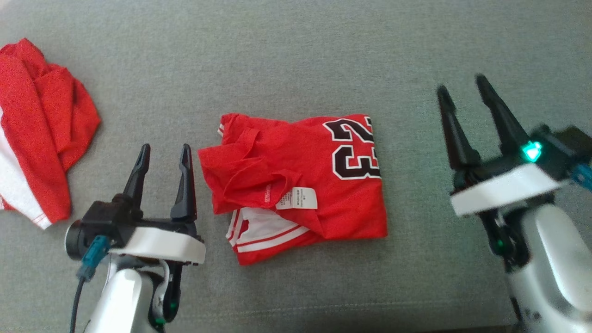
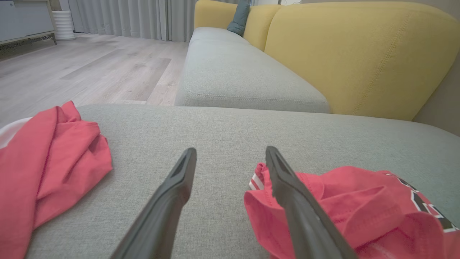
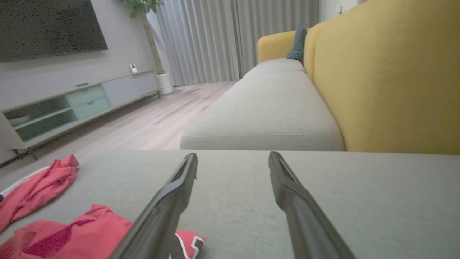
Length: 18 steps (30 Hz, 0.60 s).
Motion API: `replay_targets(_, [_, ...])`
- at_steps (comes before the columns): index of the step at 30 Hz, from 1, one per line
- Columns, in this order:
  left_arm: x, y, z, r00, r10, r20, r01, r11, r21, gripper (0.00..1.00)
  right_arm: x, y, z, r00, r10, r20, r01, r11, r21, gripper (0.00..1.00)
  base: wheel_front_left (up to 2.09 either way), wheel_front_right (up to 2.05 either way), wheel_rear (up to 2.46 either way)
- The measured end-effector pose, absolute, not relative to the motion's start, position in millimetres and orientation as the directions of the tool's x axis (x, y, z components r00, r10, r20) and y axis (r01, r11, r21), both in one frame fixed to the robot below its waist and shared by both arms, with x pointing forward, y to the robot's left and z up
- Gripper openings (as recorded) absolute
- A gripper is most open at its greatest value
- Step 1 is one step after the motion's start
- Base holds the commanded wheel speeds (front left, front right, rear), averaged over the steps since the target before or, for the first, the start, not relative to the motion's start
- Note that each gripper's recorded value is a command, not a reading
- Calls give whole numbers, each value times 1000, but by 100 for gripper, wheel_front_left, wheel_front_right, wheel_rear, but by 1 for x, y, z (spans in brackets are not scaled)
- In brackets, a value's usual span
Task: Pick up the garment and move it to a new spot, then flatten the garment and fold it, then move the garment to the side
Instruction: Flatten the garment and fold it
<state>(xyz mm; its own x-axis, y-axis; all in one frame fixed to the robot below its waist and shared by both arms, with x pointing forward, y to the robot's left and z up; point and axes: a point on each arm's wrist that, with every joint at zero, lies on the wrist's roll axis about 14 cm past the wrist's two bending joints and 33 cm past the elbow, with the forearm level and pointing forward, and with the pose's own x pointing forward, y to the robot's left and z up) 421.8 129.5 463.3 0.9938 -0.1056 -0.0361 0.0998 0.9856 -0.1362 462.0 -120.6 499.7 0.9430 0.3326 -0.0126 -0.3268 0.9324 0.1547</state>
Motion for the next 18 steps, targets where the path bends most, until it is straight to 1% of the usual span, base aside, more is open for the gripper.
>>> replay_targets(4, [422,129,467,993,-112,-26,107,986,-131,100,444,-146,497,963,266,-43,-259,957,128,100,0,0,0])
replay_targets(9, [419,129,470,994,-109,-20,105,986,-128,100,425,-164,490,975,205,-82,-193,973,130,100,0,0,0])
replay_targets(13, [414,131,465,993,-108,-40,102,987,-122,100,417,-166,486,978,184,-100,-168,975,147,100,0,0,0])
replay_targets(18, [415,130,467,993,-115,-37,110,987,-118,100,415,-170,489,981,171,-92,-157,977,146,100,0,0,0])
